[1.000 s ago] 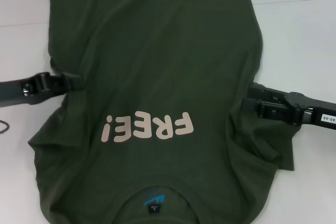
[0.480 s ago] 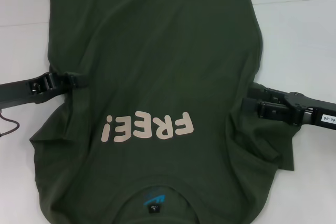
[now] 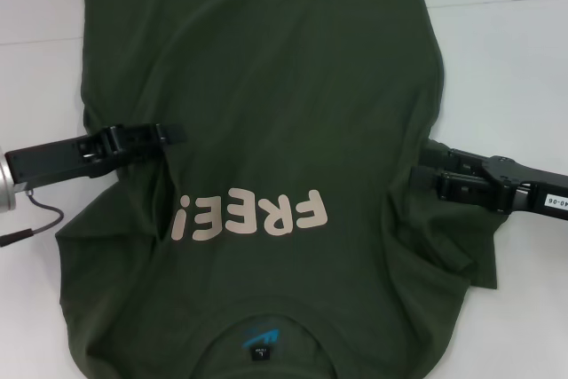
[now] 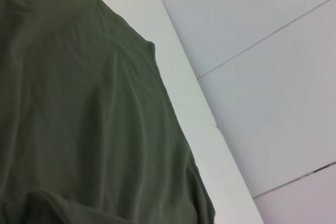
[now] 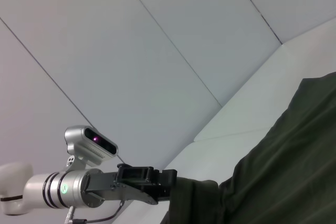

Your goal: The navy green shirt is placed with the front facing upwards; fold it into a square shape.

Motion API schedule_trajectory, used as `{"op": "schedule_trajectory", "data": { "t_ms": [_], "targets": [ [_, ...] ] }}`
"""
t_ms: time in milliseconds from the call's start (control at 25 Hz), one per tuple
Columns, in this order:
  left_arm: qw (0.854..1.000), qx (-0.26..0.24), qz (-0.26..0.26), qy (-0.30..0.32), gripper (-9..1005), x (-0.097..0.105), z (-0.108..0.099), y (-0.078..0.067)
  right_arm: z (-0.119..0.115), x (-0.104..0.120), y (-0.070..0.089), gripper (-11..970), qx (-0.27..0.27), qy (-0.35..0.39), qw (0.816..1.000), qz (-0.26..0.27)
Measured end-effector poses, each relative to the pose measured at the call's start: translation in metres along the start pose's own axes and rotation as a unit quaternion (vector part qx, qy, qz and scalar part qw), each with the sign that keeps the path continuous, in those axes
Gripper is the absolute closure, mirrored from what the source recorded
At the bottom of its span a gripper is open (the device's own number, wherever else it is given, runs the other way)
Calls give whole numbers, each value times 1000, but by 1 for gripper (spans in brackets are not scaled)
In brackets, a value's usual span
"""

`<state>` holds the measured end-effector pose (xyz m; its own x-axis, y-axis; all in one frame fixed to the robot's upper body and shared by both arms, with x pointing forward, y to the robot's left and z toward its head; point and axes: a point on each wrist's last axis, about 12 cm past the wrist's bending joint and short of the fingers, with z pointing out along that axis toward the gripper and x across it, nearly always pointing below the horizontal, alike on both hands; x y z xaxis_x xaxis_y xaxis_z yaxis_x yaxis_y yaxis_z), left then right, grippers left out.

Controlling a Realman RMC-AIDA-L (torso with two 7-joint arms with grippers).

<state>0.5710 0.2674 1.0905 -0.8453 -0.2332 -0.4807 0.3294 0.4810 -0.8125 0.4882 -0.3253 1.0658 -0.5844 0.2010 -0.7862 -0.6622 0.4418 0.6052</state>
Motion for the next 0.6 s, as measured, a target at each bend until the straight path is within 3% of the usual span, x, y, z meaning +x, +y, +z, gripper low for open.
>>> {"op": "schedule_trajectory", "data": {
  "t_ms": [200,600],
  "targets": [
    [1000,15,-3,5,626,5,6,-3,0,0,0,13,0,0,1000,0],
    [999,33,16,11,207,7,8,-7,0,0,0,13,-1,0,1000,0]
  ]
}}
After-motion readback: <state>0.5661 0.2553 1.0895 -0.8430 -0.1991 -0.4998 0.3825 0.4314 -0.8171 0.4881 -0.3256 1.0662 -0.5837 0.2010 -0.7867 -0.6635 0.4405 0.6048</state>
